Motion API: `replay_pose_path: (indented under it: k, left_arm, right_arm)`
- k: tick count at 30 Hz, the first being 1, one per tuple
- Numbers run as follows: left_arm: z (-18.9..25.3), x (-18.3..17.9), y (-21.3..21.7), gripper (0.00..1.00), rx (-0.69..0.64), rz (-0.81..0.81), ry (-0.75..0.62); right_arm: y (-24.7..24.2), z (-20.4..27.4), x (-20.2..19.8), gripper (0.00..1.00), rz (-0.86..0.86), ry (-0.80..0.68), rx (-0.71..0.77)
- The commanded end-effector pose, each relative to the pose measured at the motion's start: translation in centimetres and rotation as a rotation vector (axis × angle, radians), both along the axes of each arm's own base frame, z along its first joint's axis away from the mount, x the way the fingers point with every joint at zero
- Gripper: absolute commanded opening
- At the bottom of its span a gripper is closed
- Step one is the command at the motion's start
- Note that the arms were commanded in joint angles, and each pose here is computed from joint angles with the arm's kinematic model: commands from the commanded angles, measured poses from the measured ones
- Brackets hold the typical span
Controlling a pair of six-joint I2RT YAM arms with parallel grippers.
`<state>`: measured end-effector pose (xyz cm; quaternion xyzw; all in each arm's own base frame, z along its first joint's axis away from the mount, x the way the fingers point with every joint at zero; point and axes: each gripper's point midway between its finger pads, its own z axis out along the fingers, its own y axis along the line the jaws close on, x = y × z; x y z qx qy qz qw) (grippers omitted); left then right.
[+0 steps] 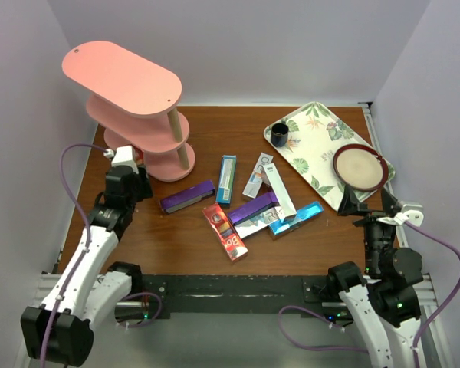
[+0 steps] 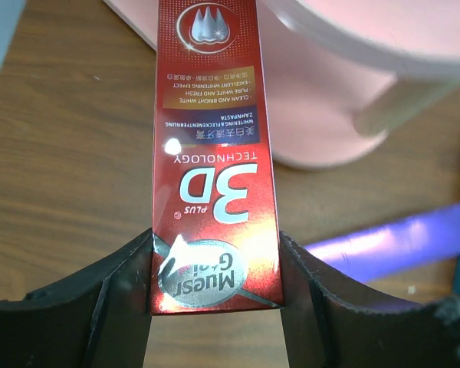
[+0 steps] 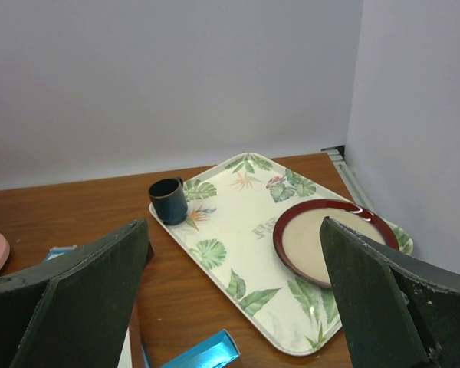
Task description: Place and organize the toothpastes onto the shelf
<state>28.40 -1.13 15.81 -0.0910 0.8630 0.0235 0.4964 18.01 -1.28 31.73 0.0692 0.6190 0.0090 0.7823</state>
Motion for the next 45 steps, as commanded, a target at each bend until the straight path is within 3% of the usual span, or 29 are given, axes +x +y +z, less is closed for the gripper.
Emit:
replay_pose_path:
  k: [1, 7, 12, 22, 36, 45]
  left_arm:
    - [3.0, 3.4, 3.0, 0.00, -0.029, 0.056, -0.189]
    - [2.0, 5.3, 6.9, 0.00, 0.098, 0.108, -0.231]
    - [1.2, 6.4, 7.9, 0.00, 0.225, -0.005, -0.290]
    - [0.2, 11.3, 9.3, 0.00, 0.131, -0.326, -0.305]
    - [-1.4, 16.4, 15.8, 0.06, 0.193, -0.452, -0.243]
    - [-3.9, 18.7, 16.4, 0.10, 0.202, -0.569, -0.214]
  right_arm:
    - [0.5, 1.0, -0.7, 0.99, 0.039, -0.047, 0.015]
    - [0.8, 1.1, -0.9, 0.99, 0.062, -0.046, 0.028]
    - [1.1, 1.2, -1.0, 0.99, 0.085, -0.044, 0.034]
    - [2.3, 1.0, -1.0, 0.99, 0.152, -0.037, 0.030]
    - [2.6, 0.5, -0.6, 0.99, 0.159, -0.034, 0.009]
    - [2.9, 0.2, -0.3, 0.99, 0.169, -0.026, -0.008]
